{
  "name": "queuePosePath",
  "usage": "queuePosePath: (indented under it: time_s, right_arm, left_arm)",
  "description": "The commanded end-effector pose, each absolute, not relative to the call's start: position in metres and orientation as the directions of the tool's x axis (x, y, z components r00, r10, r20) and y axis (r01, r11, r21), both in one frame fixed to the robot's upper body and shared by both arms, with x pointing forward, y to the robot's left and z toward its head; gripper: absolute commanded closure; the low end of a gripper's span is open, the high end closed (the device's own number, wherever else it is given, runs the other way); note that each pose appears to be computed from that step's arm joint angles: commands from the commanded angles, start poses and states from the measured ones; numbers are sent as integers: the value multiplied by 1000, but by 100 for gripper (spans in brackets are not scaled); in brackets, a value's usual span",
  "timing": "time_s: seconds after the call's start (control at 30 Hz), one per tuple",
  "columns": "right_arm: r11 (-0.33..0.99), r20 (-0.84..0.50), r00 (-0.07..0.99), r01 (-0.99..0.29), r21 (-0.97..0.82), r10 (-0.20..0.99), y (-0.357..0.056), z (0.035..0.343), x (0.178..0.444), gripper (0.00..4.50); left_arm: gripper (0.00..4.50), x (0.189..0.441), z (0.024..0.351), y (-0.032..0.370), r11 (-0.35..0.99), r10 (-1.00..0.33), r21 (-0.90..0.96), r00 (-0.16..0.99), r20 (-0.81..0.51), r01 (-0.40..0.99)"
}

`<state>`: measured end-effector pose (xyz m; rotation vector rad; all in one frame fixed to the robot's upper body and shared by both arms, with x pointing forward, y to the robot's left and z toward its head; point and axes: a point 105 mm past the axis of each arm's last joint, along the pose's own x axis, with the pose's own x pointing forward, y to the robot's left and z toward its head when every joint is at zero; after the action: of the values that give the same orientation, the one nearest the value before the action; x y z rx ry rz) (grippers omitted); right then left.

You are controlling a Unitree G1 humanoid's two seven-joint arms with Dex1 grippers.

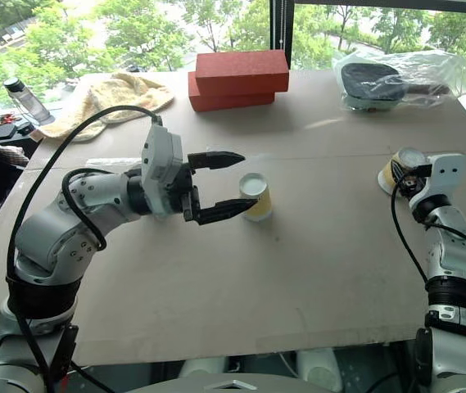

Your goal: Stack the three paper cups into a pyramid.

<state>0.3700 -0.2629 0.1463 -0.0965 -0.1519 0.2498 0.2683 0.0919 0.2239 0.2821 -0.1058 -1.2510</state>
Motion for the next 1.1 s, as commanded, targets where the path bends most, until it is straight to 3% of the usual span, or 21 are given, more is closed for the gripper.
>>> queuePosePath:
  time_s: [0.03, 0.17, 0.37, 0.63, 0.97, 1.03, 1.1]
  right_arm:
    - [889, 191, 869, -437, -137, 457, -215, 169, 362, 253]
    - [749, 154, 733, -648, -140, 663, -154, 165, 344, 253]
    - [649, 90, 644, -744, -159, 760, -118, 148, 332, 253]
    - [611, 36, 615, -773, -170, 788, -107, 134, 331, 253]
    - [610, 58, 611, -772, -178, 790, -99, 137, 333, 253]
    - [611, 58, 611, -772, -175, 789, -99, 137, 333, 151]
    - [608, 56, 608, -775, -171, 792, -100, 137, 332, 88]
  left_arm:
    - [0, 258, 235, 104, 270, -950, 332, 306, -60, 904]
    - [0, 253, 229, 127, 302, -936, 318, 343, -83, 899]
    - [0, 247, 220, 146, 334, -918, 303, 380, -109, 893]
    - [0, 242, 216, 150, 324, -925, 288, 365, -102, 901]
    - [0, 244, 214, 150, 325, -924, 290, 368, -108, 900]
    - [0, 244, 214, 150, 326, -923, 292, 369, -105, 899]
    - [0, 244, 214, 150, 333, -922, 290, 375, -101, 897]
